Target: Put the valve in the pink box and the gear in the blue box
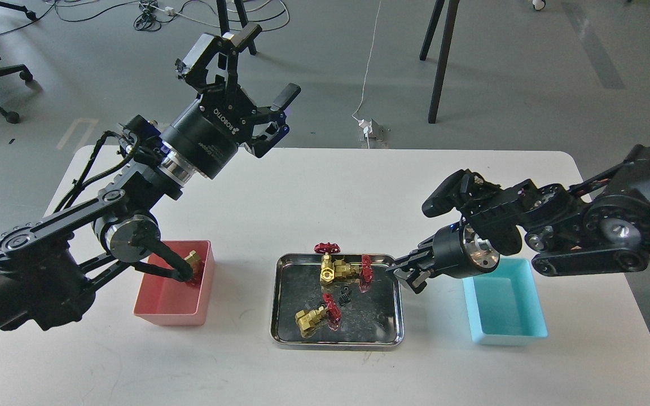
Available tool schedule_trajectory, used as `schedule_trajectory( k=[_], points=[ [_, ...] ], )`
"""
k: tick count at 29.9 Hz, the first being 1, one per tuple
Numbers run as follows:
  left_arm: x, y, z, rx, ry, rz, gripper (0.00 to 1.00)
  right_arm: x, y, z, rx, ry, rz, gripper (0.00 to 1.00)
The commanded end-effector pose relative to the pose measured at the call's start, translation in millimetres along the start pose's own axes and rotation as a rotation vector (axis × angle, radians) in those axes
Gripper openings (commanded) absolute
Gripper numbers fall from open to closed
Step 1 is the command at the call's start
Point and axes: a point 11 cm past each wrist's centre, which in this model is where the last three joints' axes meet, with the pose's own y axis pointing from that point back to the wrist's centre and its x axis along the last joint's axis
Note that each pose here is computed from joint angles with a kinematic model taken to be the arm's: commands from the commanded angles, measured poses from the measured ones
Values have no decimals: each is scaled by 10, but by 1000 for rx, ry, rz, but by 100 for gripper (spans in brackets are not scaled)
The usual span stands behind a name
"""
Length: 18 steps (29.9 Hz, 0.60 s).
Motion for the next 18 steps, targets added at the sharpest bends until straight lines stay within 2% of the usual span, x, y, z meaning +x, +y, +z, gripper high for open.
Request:
schedule_trajectory(
  k=[1, 4, 7, 9, 11, 14, 15, 18],
  points=[
    [-11, -5, -2, -1, 2, -3, 99, -136, 438, 385, -91, -64, 61, 20],
    [-41, -25, -20, -3, 11, -8, 99, -395, 779, 656, -165, -127, 92, 20],
    [-54, -33, -28, -4, 15, -11, 99, -826, 987, 840, -226, -167, 63, 20],
    [-89, -57, -52, -7, 25, -17, 99, -1102, 927, 819, -215, -207, 26, 21],
    [-121, -87, -95, -7, 38, -20, 99, -1214, 859, 779, -201, -233, 12, 22],
    [-158, -117, -129, -10, 50, -26, 99, -1276, 826, 763, -196, -248, 6, 29],
    [-161, -119, -129, -9, 49, -27, 99, -1287, 824, 765, -196, -250, 4, 32],
    [-160, -116, -120, -7, 20, -37, 99, -1263, 826, 780, -201, -260, 18, 59]
  ],
)
